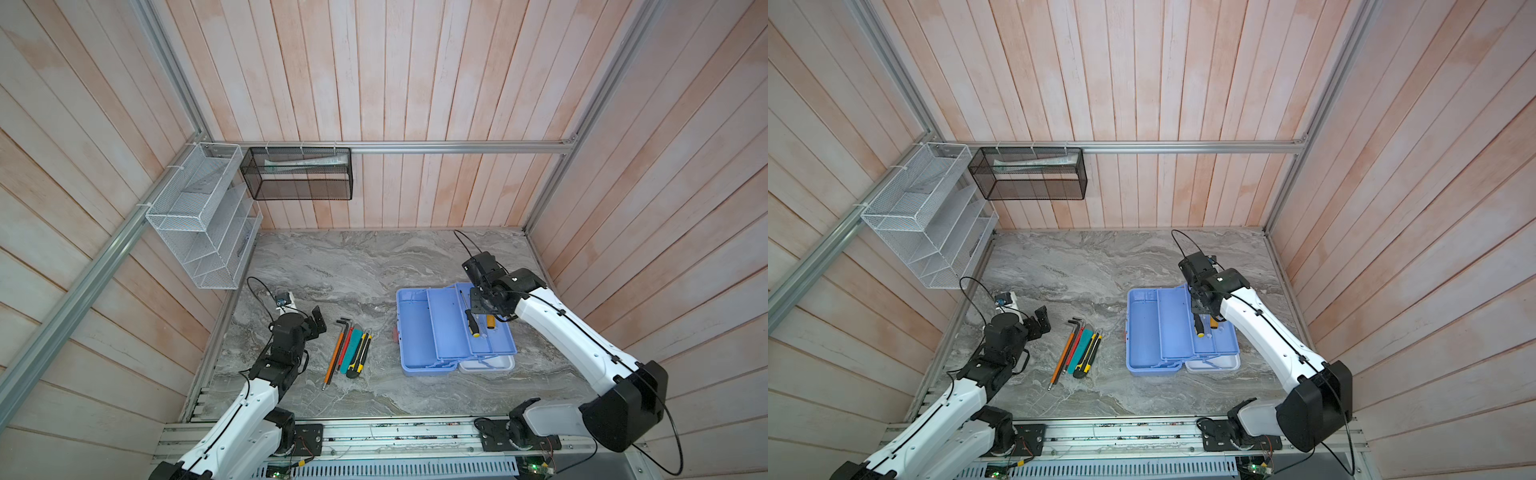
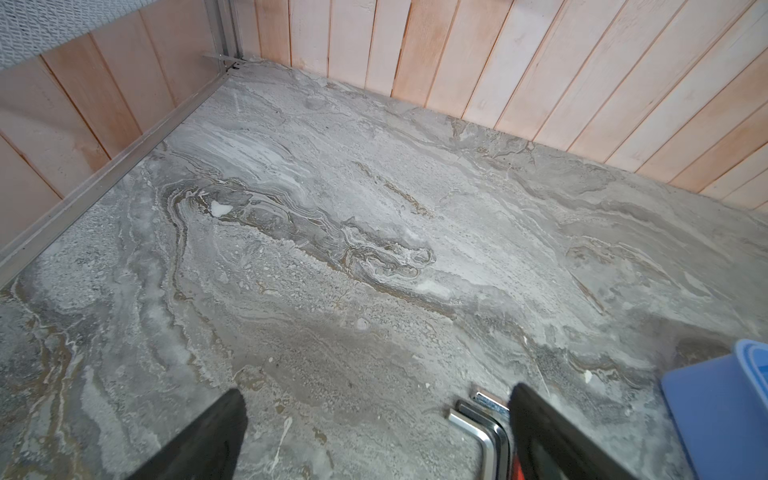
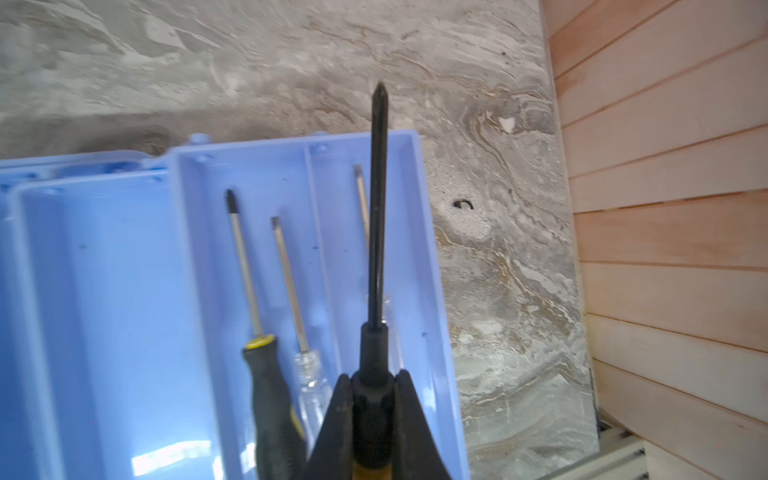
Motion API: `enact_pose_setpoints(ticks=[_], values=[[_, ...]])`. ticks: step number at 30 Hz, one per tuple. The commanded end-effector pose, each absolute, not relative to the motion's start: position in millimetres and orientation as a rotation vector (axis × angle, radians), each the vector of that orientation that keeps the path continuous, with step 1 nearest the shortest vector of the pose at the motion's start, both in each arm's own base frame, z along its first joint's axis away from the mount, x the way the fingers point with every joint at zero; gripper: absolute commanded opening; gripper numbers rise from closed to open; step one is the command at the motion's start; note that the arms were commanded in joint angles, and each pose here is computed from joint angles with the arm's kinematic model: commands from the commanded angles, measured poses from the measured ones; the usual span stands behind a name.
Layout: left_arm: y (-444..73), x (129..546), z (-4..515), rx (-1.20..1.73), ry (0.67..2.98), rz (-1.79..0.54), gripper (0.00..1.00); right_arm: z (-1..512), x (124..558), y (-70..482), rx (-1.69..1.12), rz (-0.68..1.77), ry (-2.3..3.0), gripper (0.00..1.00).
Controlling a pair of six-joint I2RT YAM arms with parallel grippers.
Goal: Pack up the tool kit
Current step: 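Carry the screwdriver with the right gripper over the blue box, then open the right gripper to drop the screwdriver into the box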
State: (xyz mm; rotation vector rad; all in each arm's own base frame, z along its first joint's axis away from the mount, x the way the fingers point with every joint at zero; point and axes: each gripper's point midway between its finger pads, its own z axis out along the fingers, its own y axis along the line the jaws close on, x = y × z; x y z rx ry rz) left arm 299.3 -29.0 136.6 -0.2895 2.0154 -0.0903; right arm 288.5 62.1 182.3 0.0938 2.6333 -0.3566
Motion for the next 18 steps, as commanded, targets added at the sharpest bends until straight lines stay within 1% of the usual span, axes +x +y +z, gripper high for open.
enact_pose_setpoints(ticks=[1,7,16,18], values=[[-25,303,146,-0.313,1.988,-0.084,1.0,176,285,44,0.051,-0.469,2.636,0.0],[-26,303,147,-0.312,1.987,-0.084,1.0,166,292,34,0.024,-0.533,2.635,0.0],[-26,303,147,-0.313,1.987,-0.085,1.0,144,301,35,-0.017,-0.526,2.673,0.0],[-25,303,146,-0.314,1.988,-0.083,1.0,145,301,32,-0.017,-0.557,2.679,0.03]])
